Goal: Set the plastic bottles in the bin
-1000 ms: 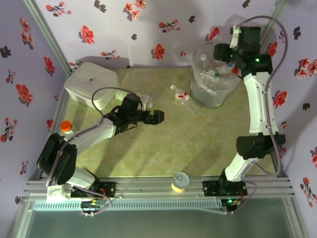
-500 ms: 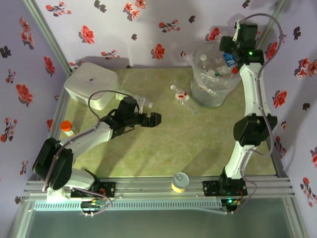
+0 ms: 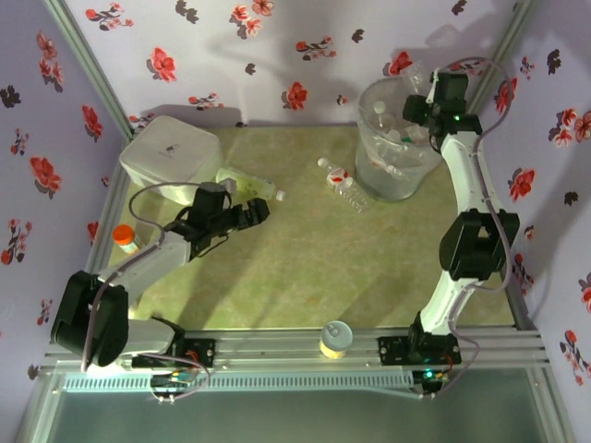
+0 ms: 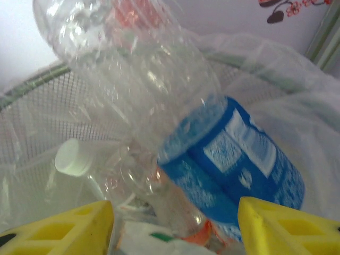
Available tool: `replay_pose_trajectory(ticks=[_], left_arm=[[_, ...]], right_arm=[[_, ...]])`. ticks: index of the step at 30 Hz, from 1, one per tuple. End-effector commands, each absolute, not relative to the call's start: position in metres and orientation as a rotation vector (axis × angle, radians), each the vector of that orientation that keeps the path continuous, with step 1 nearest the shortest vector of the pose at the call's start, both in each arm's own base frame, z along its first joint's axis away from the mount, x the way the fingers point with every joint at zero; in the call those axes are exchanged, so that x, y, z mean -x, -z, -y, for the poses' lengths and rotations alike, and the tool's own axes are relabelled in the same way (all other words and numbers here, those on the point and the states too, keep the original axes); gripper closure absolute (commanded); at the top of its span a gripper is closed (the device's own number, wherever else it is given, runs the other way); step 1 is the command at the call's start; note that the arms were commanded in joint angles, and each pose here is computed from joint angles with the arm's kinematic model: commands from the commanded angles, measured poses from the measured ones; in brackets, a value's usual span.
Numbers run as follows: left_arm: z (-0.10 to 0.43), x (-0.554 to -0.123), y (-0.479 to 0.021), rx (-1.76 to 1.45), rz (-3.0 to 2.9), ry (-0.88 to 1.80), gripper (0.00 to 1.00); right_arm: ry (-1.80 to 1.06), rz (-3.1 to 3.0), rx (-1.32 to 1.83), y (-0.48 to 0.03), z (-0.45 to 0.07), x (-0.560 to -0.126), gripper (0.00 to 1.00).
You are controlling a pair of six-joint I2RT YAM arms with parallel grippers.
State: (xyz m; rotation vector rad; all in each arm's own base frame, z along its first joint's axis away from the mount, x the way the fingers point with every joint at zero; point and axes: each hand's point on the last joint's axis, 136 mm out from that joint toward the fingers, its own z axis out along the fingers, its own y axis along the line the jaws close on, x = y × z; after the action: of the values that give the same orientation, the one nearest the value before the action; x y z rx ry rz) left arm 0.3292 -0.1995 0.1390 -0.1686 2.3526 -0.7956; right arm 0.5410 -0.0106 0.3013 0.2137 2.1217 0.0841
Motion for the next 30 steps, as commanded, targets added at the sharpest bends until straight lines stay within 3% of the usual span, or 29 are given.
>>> replay_pose_trajectory(ticks=[1, 7, 12, 18, 22, 30], left_arm=[[0.193, -0.338, -0.151, 0.248, -2.319, 0.810, 0.00], [0.187, -0.371, -0.153, 0.441, -2.264, 0.855, 0.00], [0.191, -0.403, -0.137, 0.609, -2.308, 0.800, 0.00], [0.189, -0.434, -0.109, 0.778, -2.358, 0.674, 0.00], [0.194, -0.446, -0.098, 0.804, -2.397, 0.629, 0.00], [0.210, -0.463, -0.074, 0.782, -2.461, 0.580, 0.00]], right_arm=[[-0.141, -2.053, -0.227, -0.339, 0.009, -0.522, 0.38], [-0.142, -1.970, -0.179, -0.406, 0.000, -0.492, 0.36], [-0.140, -1.984, -0.054, -0.417, -0.031, -0.461, 0.32], [-0.190, -2.034, 0.027, -0.403, -0.064, -0.422, 0.30], [-0.154, -2.072, 0.087, -0.384, -0.076, -0.399, 0.01], [-0.249, -2.125, 0.050, -0.343, -0.090, -0.379, 0.00]])
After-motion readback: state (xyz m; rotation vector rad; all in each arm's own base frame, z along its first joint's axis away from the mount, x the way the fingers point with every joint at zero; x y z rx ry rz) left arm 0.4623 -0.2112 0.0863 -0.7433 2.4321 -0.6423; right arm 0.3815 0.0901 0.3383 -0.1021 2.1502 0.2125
